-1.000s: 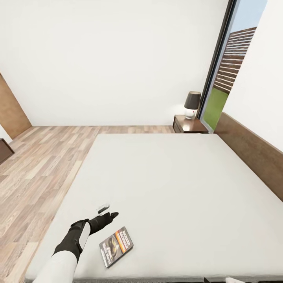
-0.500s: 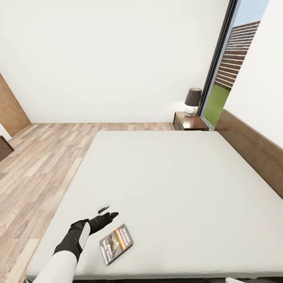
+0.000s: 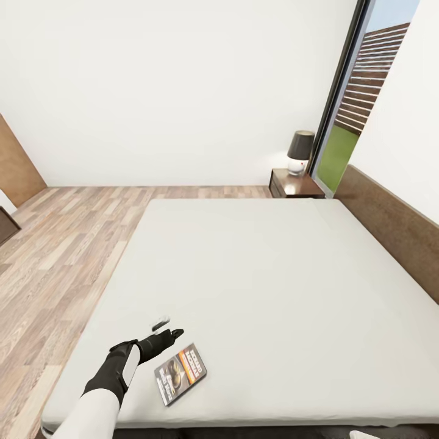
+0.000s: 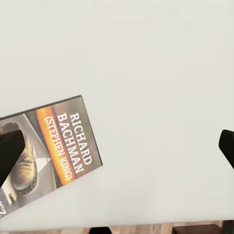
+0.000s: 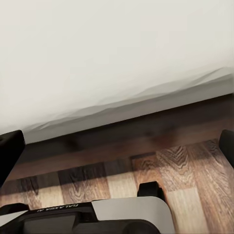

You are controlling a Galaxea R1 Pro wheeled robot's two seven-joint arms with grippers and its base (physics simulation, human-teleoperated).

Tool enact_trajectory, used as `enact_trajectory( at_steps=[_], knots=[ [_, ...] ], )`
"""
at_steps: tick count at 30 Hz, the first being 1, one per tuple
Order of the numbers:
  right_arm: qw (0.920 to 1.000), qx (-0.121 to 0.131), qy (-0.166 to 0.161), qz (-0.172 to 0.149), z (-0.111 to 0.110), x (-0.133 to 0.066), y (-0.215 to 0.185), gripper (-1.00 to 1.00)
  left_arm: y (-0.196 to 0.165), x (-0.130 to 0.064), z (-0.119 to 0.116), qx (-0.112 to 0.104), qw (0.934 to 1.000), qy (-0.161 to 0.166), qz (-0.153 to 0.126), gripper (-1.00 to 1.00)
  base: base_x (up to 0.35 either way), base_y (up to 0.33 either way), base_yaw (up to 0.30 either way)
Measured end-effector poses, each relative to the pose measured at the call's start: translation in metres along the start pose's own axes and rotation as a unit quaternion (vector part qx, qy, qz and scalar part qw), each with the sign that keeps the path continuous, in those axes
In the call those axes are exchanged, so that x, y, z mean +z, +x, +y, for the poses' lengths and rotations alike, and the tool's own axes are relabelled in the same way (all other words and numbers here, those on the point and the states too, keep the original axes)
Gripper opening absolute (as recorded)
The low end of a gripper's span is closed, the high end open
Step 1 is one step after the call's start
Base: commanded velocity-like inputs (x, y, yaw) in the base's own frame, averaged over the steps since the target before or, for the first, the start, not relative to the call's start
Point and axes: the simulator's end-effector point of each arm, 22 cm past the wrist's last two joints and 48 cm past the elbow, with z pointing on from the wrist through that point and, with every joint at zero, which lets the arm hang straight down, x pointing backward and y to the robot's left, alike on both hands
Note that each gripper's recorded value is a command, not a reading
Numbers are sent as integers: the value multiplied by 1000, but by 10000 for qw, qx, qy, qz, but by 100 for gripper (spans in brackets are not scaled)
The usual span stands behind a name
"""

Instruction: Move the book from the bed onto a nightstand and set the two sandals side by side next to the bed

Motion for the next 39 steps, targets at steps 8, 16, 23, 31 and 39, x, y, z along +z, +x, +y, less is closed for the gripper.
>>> enact_trajectory(
  at_steps=[8,16,23,31,39],
  knots=[
    [10000,5,19,62,-2,0,6,100,5,3,4,-22,10000,-27,51,100,0,0,0],
    [9999,11,37,122,-3,1,11,100,10,7,8,-43,9999,-57,102,100,0,0,0],
    [9998,17,56,174,-5,1,16,100,14,9,13,-66,9998,-83,143,100,0,0,0],
    [9997,23,73,234,-7,2,21,100,18,13,17,-75,9997,-120,191,100,0,0,0],
    [9995,32,98,295,-8,2,27,100,-33,9,6,16,9999,-126,-113,100,0,0,0]
  ],
)
